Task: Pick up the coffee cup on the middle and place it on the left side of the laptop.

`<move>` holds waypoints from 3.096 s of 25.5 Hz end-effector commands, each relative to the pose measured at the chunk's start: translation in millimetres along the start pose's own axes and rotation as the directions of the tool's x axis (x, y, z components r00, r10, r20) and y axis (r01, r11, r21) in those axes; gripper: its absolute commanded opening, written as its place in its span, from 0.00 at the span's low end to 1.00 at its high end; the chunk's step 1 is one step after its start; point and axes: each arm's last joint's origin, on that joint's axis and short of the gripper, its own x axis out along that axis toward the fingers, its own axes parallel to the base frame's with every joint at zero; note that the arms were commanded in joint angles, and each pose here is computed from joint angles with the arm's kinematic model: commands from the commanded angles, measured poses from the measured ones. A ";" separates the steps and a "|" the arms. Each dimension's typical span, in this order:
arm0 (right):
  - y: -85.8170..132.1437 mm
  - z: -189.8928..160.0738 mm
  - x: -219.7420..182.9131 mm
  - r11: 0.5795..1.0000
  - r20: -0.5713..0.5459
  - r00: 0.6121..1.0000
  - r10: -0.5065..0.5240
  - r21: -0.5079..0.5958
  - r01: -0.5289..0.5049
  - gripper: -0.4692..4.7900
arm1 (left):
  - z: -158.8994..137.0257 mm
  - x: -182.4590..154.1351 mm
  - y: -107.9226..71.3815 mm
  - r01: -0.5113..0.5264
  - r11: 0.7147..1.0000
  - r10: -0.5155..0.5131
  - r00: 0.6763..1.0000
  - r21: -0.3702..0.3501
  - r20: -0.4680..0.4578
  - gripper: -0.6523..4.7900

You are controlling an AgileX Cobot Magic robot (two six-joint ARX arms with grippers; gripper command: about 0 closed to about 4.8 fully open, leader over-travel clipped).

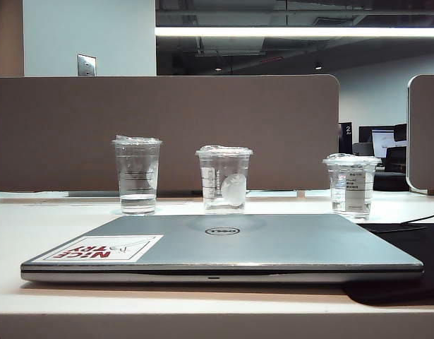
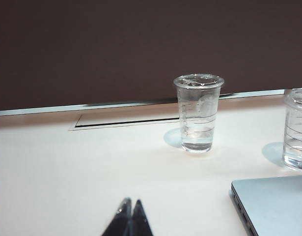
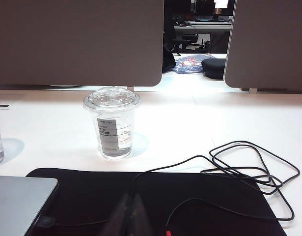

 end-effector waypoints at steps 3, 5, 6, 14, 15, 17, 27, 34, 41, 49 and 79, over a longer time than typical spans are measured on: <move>0.0 0.6 0.1 1.000 0.016 1.000 0.000 0.004 0.000 0.08 | 1.9 -0.1 0.2 0.000 1.000 0.000 1.000 0.000 0.012 0.11; 0.0 0.6 0.1 1.000 0.016 1.000 0.000 0.004 0.000 0.08 | 1.4 -0.1 0.2 0.000 1.000 0.000 1.000 0.000 0.006 0.11; 0.0 0.6 0.1 1.000 0.016 1.000 0.000 0.004 0.000 0.08 | 1.0 -0.1 0.1 0.001 1.000 -0.001 1.000 0.000 0.003 0.11; 2.8 0.1 0.2 1.000 0.011 1.000 0.029 0.005 -0.029 0.08 | -2.3 -0.2 -0.2 0.007 1.000 -0.007 0.999 -0.013 -0.031 0.11; 5.5 0.1 0.0 0.998 0.011 0.998 0.056 0.006 -0.056 0.08 | -2.2 -0.2 -0.2 0.005 0.999 -0.006 1.000 -0.039 -0.030 0.11; 9.1 0.0 -0.1 0.996 0.009 0.996 0.093 0.007 -0.093 0.08 | -2.3 -0.2 -0.2 0.004 0.997 -0.007 1.000 -0.075 -0.031 0.11; 39.8 -13.0 -0.2 0.929 -0.145 0.918 0.368 0.006 -0.371 0.08 | 0.5 -1.1 -7.3 0.245 0.917 -0.255 0.967 -0.315 0.009 0.11; 46.6 -14.7 -3.0 0.902 -0.164 0.889 0.428 0.007 -0.433 0.08 | 19.9 3.9 -10.5 0.391 0.867 -0.371 0.920 -0.308 0.124 0.11; 49.2 -17.3 -2.9 0.892 -0.192 0.875 0.444 0.005 -0.451 0.08 | 26.4 40.5 -30.8 0.518 0.829 -0.538 0.841 -0.210 -0.049 0.11; 49.5 -17.2 -3.1 0.891 -0.191 0.874 0.447 0.005 -0.455 0.08 | 13.3 147.4 -68.5 0.599 0.779 -0.624 0.769 -0.183 -0.137 0.57; 49.5 -17.1 -3.1 0.892 -0.192 0.875 0.445 0.005 -0.452 0.08 | -74.4 308.7 -147.0 0.658 0.703 -0.711 0.662 -0.269 -0.237 1.00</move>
